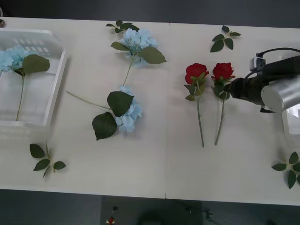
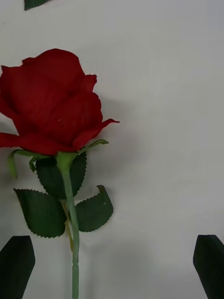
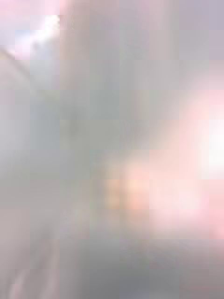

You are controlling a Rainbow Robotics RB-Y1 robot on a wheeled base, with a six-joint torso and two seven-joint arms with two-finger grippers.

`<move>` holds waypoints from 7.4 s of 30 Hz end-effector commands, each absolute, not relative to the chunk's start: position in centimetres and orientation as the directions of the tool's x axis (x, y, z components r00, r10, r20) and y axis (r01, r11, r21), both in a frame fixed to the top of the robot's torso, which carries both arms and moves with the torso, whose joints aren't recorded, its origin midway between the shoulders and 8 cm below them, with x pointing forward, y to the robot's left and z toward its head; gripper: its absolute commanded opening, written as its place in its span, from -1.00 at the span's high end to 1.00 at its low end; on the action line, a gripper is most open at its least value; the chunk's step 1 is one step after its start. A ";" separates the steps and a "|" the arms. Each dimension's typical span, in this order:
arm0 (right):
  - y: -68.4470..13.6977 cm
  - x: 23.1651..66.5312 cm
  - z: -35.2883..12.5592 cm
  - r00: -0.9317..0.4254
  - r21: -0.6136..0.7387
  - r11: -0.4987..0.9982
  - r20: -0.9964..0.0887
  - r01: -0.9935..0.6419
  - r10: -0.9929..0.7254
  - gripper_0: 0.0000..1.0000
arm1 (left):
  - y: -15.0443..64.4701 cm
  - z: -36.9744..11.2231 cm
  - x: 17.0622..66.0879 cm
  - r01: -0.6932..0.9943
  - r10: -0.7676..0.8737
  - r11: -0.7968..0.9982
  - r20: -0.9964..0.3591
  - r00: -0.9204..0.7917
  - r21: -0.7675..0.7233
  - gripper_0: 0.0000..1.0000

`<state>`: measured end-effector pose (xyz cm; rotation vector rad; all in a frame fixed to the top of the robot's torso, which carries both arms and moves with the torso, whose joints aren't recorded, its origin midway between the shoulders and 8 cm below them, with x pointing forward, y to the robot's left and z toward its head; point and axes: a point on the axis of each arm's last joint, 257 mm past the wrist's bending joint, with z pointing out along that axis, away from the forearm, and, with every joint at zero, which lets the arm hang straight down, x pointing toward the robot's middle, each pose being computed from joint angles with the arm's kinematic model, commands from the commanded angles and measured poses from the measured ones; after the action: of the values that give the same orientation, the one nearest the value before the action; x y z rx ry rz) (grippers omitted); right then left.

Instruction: Put the red flowers into the right box and the blue flowers into the left box

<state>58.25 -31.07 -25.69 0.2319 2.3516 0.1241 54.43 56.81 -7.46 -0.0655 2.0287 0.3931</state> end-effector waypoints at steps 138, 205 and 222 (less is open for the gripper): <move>-24.0 53.7 -20.1 -0.667 0.186 0.982 -0.726 0.045 0.168 -1.00 | 13.8 -32.9 52.7 0.885 0.966 0.107 -0.257 0.015 0.454 0.26; -34.6 61.4 -15.1 -0.665 -0.011 0.998 -0.746 0.063 0.033 1.00 | 43.1 -3.3 47.9 0.162 -0.027 0.982 -0.929 -0.370 -0.093 1.00; -55.8 57.3 -5.2 -0.660 -0.271 0.952 -0.743 0.140 -0.114 1.00 | 47.2 -7.8 48.3 0.031 0.087 0.996 -0.904 -0.419 0.082 1.00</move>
<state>56.95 -53.70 -8.02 0.0659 2.3074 -0.3224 48.33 45.79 -7.04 0.0673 1.9970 -0.0155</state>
